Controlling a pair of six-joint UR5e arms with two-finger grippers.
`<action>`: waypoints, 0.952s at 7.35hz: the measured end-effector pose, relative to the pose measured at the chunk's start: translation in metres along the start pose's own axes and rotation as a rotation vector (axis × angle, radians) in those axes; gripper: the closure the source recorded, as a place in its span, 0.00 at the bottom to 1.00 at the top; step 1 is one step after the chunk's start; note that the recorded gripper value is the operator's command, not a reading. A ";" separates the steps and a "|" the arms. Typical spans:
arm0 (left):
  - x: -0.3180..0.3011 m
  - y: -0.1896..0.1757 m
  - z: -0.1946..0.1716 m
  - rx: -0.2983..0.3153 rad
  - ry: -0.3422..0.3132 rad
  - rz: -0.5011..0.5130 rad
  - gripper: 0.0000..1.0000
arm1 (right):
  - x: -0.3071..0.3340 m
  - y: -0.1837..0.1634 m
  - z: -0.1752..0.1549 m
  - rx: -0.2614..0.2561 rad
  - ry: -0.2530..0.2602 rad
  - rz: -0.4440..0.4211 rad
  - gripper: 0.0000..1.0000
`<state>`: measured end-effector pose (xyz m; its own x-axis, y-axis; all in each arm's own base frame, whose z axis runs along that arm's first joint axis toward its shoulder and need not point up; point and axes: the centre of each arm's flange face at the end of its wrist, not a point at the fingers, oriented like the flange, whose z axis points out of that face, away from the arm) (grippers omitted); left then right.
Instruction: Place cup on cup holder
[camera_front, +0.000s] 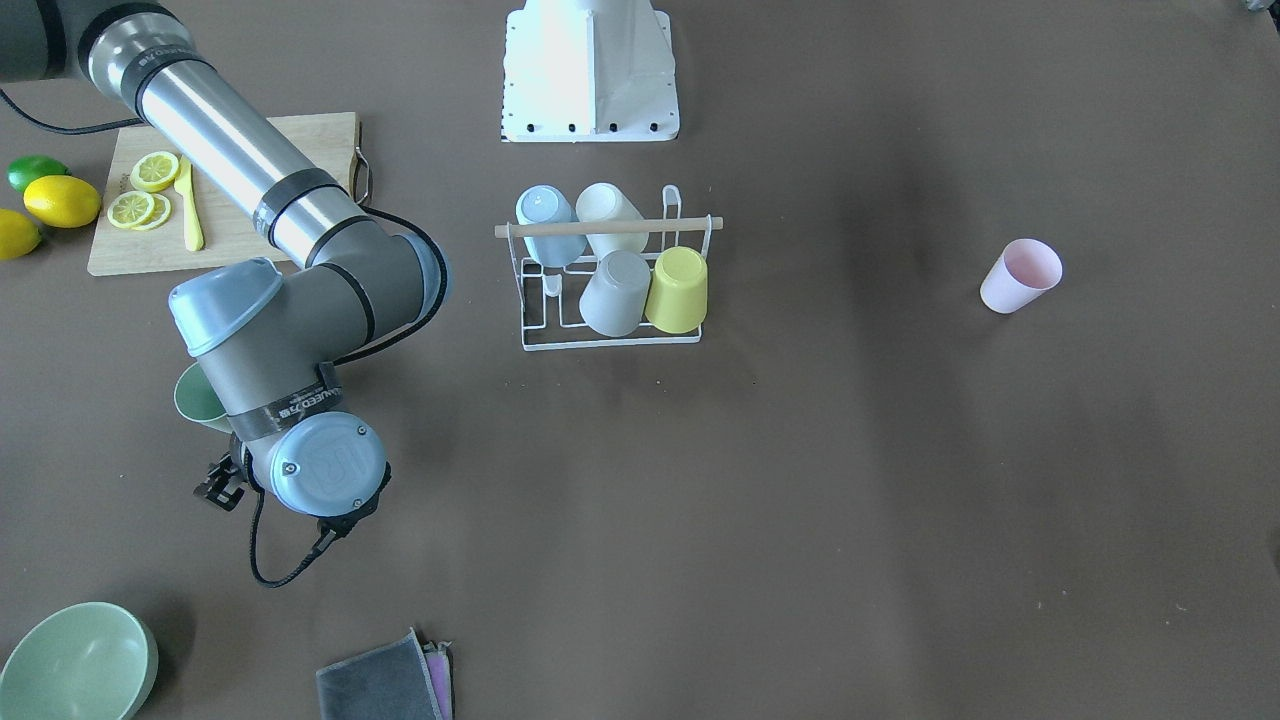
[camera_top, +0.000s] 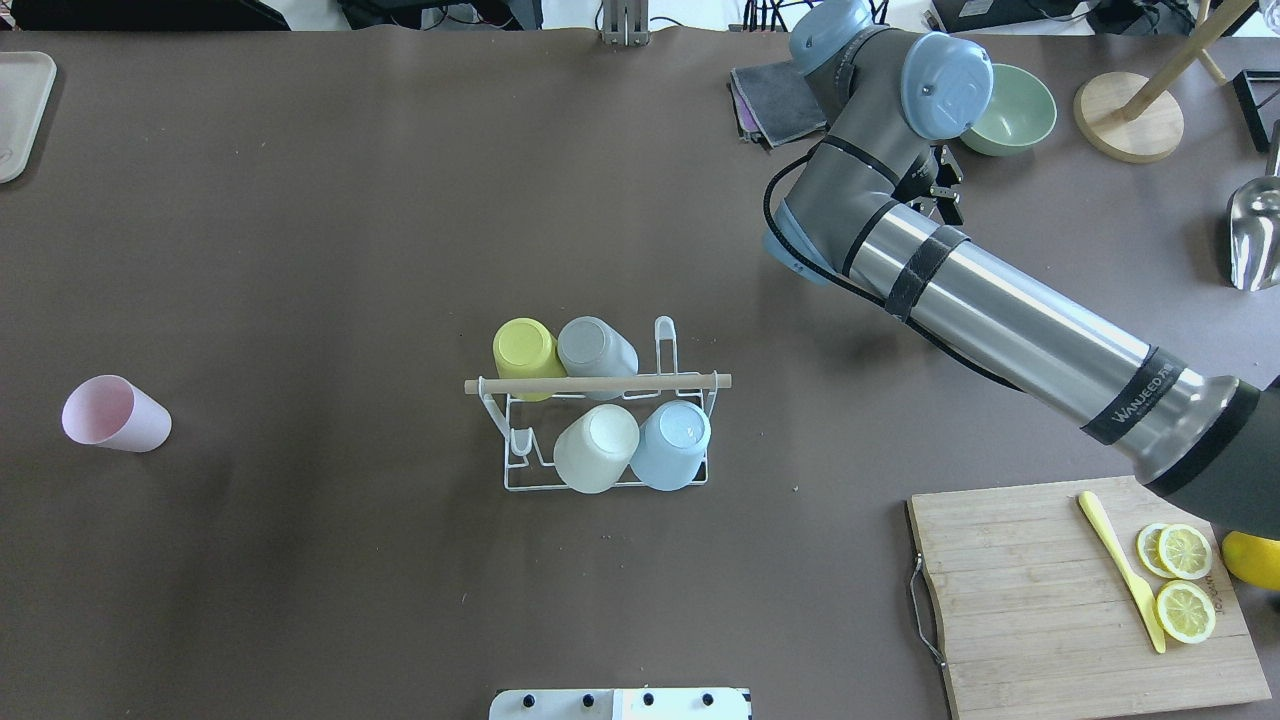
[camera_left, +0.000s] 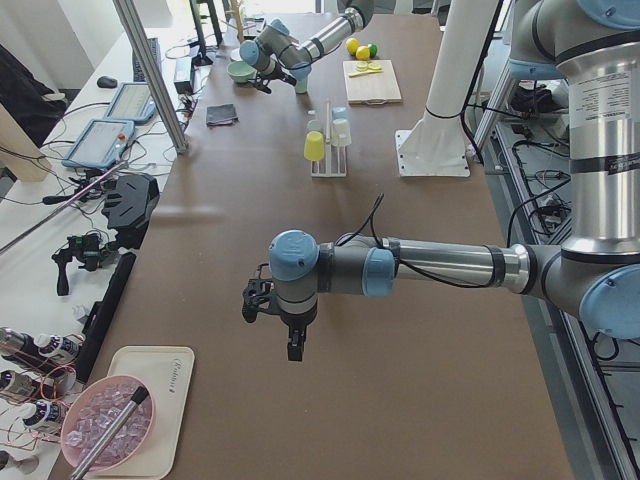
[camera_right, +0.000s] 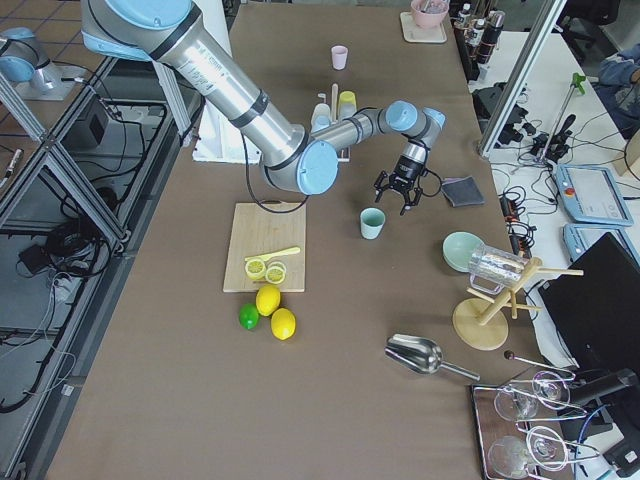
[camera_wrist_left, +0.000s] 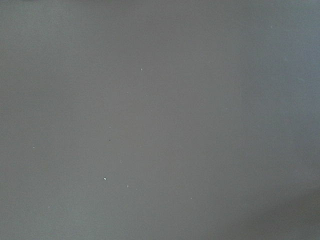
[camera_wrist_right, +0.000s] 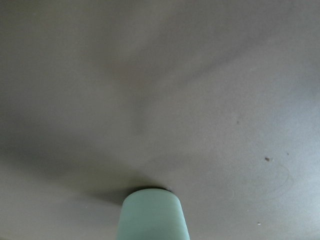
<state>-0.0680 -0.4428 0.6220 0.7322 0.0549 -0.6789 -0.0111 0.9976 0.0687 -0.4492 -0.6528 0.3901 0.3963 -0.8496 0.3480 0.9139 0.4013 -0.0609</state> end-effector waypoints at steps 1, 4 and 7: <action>0.008 -0.013 -0.006 0.013 -0.001 0.020 0.01 | -0.004 -0.004 0.005 -0.020 0.005 -0.038 0.00; 0.045 -0.054 -0.019 -0.003 0.003 0.109 0.01 | -0.015 -0.008 0.019 -0.093 0.038 -0.105 0.00; 0.105 -0.124 -0.033 -0.101 0.002 0.143 0.01 | -0.027 -0.013 0.030 -0.131 0.061 -0.125 0.00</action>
<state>-0.0126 -0.5599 0.5182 0.7171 0.1961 -0.6688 -0.1830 0.9789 0.0907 -0.4746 -0.6248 0.4096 0.2799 -0.9109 0.3031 0.9584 0.2467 -0.1435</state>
